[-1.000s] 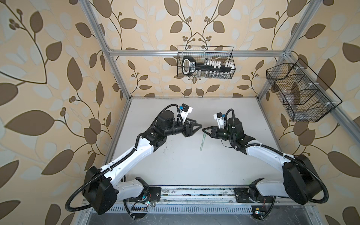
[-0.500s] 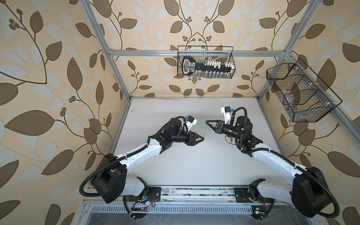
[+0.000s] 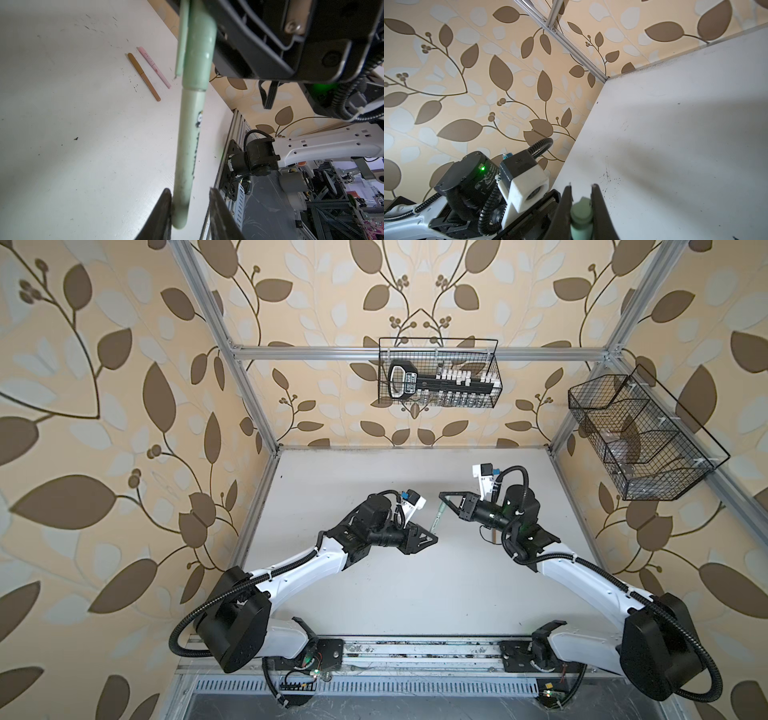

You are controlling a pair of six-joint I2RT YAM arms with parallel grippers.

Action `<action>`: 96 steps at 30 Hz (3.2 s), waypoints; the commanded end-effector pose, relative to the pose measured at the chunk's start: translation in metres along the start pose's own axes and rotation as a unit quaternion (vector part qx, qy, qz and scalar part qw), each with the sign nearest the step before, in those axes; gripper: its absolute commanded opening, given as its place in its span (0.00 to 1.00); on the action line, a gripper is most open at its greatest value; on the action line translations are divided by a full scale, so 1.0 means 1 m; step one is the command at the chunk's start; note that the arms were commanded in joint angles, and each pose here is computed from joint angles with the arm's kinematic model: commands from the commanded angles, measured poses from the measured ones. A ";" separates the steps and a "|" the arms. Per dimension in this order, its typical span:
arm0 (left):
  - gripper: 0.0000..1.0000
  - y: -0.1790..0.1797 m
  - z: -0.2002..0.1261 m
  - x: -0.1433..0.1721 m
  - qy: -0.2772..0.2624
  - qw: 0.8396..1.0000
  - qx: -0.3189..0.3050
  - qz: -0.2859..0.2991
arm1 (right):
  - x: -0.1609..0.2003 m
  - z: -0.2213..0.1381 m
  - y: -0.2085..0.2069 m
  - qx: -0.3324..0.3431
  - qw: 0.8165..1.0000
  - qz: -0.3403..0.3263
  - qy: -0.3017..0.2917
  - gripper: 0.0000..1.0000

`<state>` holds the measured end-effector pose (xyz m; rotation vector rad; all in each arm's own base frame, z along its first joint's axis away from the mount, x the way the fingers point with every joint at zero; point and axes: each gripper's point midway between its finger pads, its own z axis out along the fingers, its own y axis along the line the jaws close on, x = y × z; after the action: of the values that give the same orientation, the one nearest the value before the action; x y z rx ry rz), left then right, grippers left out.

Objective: Insert pens into pen caps
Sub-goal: Put on the pen cap to the pen, then place the pen at the center of the table.

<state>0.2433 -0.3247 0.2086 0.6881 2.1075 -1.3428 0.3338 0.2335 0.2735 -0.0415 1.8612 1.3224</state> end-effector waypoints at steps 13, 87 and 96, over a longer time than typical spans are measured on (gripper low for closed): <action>0.00 0.021 -0.004 -0.048 -0.069 0.992 -0.104 0.017 | 0.004 -0.001 0.007 0.014 0.999 -0.033 0.014 0.00; 0.00 -0.004 -0.027 -0.101 -0.141 0.981 -0.035 0.128 | 0.041 -0.045 0.042 0.007 0.992 -0.113 0.052 0.60; 0.00 -0.010 0.005 -0.051 -0.078 0.990 -0.035 0.113 | 0.001 -0.045 0.036 0.028 0.994 -0.101 0.028 0.62</action>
<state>0.2783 -0.3375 0.2453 0.7420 1.9019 -1.1642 0.2868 0.2105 0.3193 -0.2319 1.8141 1.1299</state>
